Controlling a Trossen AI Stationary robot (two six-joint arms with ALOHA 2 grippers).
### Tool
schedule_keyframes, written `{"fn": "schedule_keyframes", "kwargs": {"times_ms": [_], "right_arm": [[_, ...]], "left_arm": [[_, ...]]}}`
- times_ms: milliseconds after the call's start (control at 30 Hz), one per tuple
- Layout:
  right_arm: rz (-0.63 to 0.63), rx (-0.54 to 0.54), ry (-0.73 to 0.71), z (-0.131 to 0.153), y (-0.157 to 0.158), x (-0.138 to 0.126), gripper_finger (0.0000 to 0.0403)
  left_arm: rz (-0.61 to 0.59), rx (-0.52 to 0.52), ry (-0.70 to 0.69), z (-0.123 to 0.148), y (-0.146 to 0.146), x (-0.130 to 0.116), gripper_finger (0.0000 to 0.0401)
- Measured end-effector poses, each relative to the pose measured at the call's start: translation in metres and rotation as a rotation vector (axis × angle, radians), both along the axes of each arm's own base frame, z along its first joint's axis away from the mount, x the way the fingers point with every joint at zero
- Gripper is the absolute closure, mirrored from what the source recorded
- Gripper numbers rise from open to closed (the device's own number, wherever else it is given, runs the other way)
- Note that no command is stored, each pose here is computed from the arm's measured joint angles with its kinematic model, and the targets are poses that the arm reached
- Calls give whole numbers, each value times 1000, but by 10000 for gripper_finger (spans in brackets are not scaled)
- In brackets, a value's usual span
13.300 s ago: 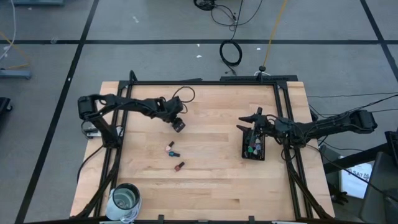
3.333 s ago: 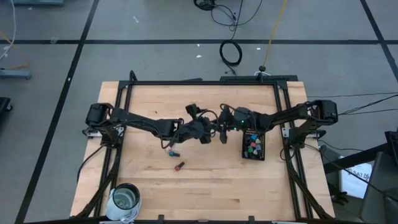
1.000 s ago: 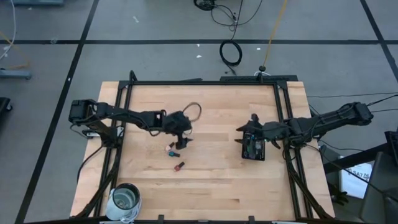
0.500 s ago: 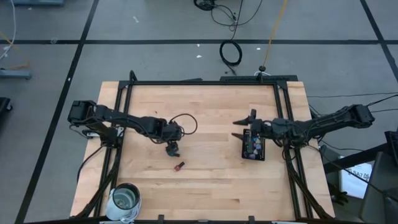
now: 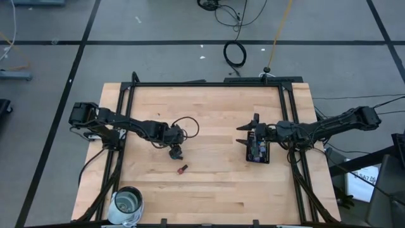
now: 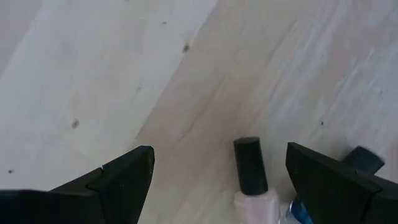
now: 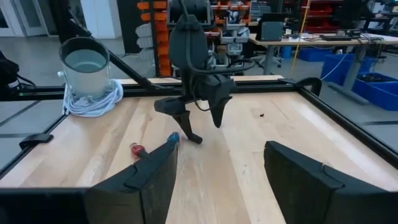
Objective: Pick & Place Nail Polish
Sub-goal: Put the light pink nail polish into the black basket
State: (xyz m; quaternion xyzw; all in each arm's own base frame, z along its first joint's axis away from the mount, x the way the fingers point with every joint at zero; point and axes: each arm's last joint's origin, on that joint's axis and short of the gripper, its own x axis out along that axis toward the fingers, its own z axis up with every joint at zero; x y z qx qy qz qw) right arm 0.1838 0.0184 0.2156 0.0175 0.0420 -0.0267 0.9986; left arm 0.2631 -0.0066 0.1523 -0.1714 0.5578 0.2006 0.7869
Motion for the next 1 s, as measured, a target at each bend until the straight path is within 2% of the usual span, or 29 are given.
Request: {"fn": "schedule_keyframes", "kwargs": {"times_ms": [400, 600, 733, 1000], "right_arm": [[-3, 18, 2, 0, 0, 0, 177], [-3, 18, 6, -1, 0, 0, 177], [-3, 17, 6, -1, 0, 0, 177], [-3, 17, 6, -1, 0, 0, 177]], "left_arm": [[-35, 7, 124, -29, -2, 4, 48], [-12, -46, 155, -29, -3, 1, 57], [12, -72, 164, -30, -3, 0, 106], [61, -72, 161, -30, -3, 0, 254]]}}
